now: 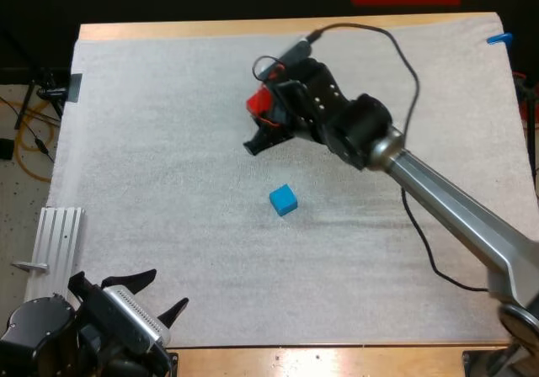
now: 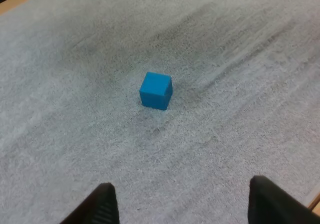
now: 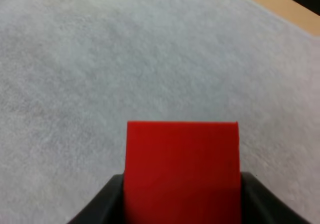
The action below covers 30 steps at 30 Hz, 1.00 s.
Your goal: Stack red cube on blue cube
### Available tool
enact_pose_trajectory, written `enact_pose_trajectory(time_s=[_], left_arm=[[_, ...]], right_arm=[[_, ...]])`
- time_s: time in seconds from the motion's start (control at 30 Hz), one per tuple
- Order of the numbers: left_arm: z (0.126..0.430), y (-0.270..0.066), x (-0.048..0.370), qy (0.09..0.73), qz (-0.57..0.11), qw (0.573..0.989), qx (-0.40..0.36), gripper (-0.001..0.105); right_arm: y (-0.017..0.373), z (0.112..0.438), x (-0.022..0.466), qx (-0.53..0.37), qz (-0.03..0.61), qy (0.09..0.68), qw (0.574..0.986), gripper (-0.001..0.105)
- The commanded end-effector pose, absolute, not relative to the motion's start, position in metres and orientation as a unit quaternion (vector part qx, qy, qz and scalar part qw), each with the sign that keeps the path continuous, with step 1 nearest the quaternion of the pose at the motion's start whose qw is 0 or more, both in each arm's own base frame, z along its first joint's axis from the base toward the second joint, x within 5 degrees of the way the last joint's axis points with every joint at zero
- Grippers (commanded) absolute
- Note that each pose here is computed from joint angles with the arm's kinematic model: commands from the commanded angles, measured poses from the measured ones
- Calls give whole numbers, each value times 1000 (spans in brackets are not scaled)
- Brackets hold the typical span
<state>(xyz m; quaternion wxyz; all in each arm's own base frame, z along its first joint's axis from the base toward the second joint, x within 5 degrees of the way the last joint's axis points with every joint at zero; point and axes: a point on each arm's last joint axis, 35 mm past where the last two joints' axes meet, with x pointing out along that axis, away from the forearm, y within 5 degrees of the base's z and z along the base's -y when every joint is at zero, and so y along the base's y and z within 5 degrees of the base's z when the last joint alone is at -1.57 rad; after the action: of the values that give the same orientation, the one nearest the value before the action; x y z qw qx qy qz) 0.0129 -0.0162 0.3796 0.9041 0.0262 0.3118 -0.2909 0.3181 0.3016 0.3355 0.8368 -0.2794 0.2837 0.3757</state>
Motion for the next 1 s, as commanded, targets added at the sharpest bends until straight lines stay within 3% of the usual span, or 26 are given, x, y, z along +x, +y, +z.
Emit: enact_pose_trajectory(time_s=[0.0,0.27,0.6,0.97], left_arm=[[380,-16,12,311,-292,904,26,56],[380,-16,12,311,-292,904,26,56],[380,-16,12,311,-293,904,26,56],[380,-16,12,311,-296,903,25,56]], right_arm=[[291,339,309,-269,367,291,841,32],[273,317,278,-253,345,317,846,32],[298,285,234,-240,319,351,847,32],[294,250,228,-238,325,357,843,32]])
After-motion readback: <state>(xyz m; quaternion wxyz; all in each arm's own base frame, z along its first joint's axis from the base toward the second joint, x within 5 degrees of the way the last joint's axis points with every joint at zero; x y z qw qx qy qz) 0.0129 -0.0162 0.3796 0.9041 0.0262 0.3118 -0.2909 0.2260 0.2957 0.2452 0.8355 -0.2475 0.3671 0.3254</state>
